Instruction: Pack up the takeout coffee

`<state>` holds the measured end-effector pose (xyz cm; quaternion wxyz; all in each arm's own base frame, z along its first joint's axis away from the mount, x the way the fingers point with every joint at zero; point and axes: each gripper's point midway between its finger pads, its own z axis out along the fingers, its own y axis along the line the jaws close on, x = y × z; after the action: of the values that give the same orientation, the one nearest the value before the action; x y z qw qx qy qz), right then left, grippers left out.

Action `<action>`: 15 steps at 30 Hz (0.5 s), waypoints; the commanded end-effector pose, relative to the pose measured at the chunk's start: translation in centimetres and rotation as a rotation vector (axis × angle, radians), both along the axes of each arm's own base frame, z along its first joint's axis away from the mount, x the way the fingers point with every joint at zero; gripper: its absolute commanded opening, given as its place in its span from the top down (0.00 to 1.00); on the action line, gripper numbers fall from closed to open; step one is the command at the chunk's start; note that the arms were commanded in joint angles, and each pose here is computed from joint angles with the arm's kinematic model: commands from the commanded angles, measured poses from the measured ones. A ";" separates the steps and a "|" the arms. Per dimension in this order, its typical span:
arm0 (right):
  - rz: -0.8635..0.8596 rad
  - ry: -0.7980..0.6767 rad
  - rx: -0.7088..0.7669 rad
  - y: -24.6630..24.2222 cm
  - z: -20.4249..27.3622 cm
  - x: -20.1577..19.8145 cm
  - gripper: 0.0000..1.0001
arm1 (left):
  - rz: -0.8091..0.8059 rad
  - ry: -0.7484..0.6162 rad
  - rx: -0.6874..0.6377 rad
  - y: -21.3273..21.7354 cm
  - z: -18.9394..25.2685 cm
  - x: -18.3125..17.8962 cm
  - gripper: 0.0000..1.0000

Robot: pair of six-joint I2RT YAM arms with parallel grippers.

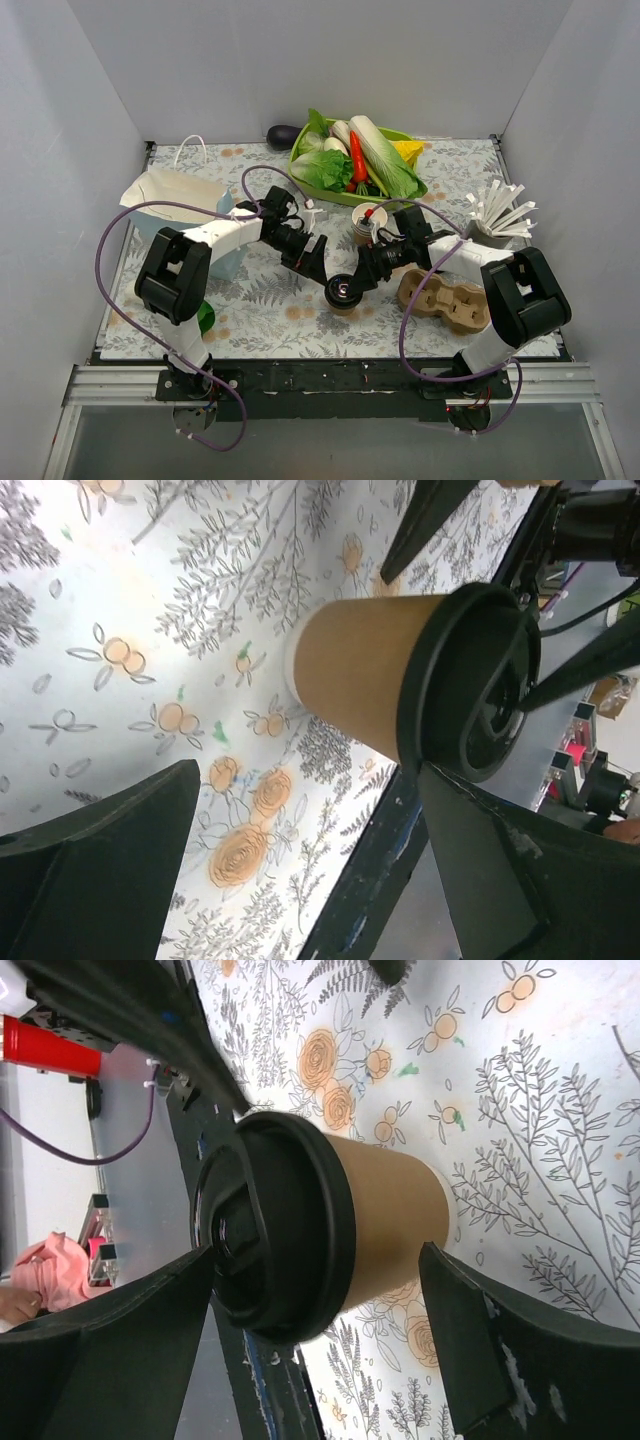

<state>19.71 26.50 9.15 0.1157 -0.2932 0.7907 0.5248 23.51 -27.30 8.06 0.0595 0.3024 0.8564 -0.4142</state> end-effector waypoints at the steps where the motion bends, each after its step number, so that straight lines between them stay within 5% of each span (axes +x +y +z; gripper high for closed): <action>1: 0.060 -0.017 0.051 0.1 0.9 -1.0 0.07 | -0.008 -0.093 0.042 0.4 -0.5 2.2 0.09; 15: 0.003 0.044 0.157 -1.2 3.2 0.2 0.02 | -0.084 -0.005 -0.188 -0.8 4.2 -1.0 0.05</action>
<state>20.49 25.41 11.04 0.1138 -0.2602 0.7660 0.5768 23.58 -27.34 8.48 0.0521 0.3121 0.8435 -0.4340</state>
